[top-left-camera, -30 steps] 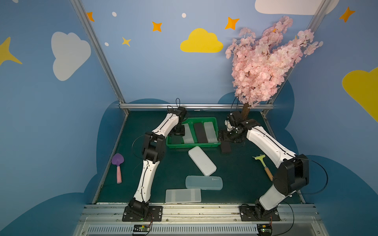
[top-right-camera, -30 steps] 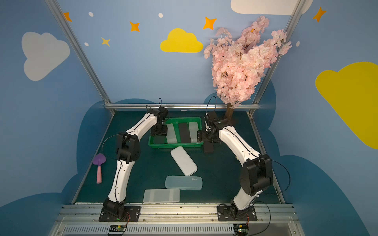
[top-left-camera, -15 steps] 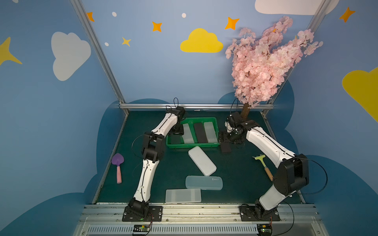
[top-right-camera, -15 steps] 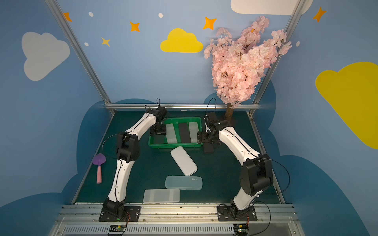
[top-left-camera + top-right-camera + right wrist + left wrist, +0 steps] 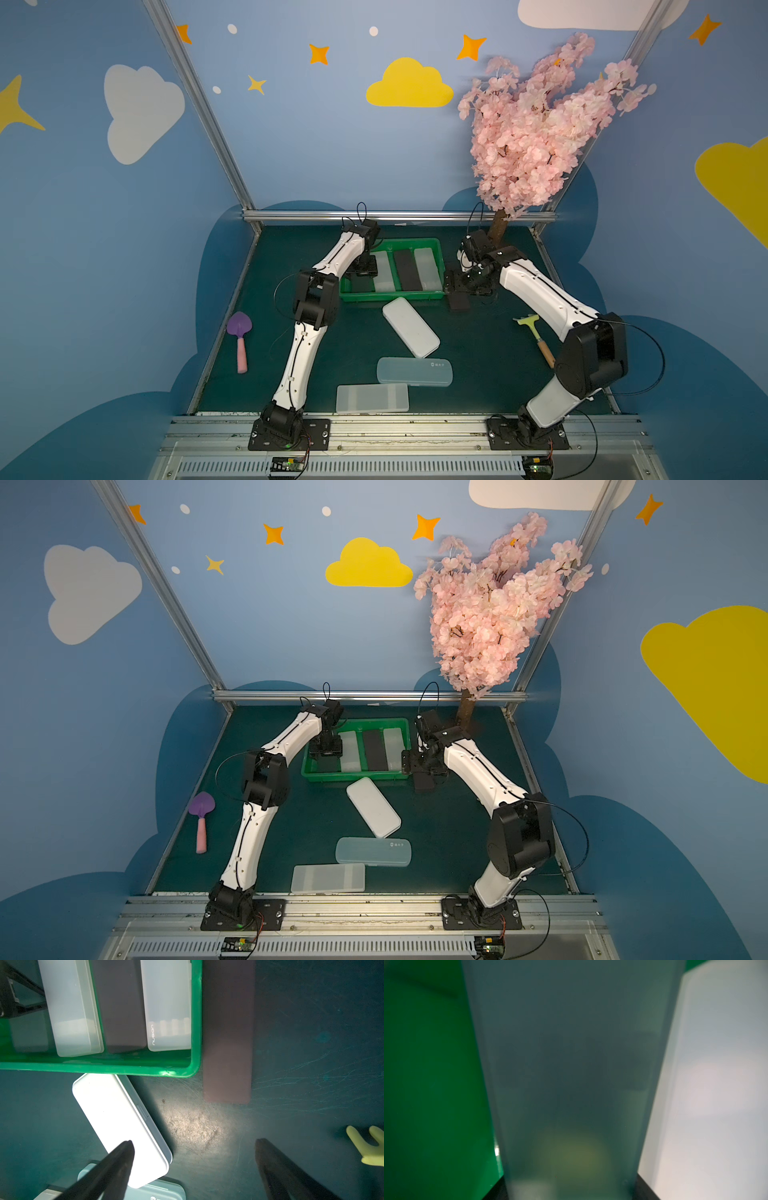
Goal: Put the pencil case into the storage box
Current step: Place the pencil case at the storage box.
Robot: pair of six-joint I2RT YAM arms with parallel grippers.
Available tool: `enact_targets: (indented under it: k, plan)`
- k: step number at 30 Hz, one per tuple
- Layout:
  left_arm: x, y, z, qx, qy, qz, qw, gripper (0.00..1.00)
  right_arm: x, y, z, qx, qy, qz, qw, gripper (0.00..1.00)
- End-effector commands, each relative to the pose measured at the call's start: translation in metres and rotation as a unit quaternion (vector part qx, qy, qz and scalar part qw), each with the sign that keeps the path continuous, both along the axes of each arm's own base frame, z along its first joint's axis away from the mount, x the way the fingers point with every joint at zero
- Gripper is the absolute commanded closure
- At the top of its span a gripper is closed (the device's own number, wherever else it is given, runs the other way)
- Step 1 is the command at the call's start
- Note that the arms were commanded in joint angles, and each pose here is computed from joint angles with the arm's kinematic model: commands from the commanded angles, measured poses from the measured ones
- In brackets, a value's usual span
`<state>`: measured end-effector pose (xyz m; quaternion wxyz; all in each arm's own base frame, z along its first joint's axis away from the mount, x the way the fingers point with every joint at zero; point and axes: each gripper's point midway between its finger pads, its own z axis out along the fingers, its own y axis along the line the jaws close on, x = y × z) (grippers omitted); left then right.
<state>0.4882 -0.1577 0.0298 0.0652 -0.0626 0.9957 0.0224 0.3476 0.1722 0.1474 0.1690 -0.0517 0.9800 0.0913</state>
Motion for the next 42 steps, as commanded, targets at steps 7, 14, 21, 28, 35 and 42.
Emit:
enact_targets:
  k: [7,14,21,28,35,42]
  plan:
    - [-0.002,-0.003,0.007,0.012,-0.004,-0.015,1.000,0.38,-0.008,-0.003,0.011,0.004,-0.010,-0.006,1.000,0.05]
    - [-0.003,0.023,0.014,0.036,-0.006,-0.006,0.999,0.33,-0.010,-0.005,0.011,0.004,-0.011,-0.011,1.000,0.05]
    - [-0.002,0.020,0.011,0.024,-0.003,-0.008,1.000,0.25,-0.017,-0.004,0.009,-0.002,-0.008,-0.005,1.000,0.03]
    - [-0.004,-0.001,0.004,-0.014,0.004,-0.019,1.000,0.19,-0.023,-0.002,0.006,-0.007,-0.004,-0.004,1.000,0.03]
    - [-0.006,-0.009,0.006,-0.033,0.004,-0.019,0.999,0.13,-0.027,-0.003,0.007,-0.012,-0.006,-0.009,1.000,0.03]
    - [-0.005,-0.004,0.023,-0.023,-0.011,-0.028,0.999,0.06,-0.031,-0.004,0.007,-0.021,-0.007,-0.008,1.000,0.02]
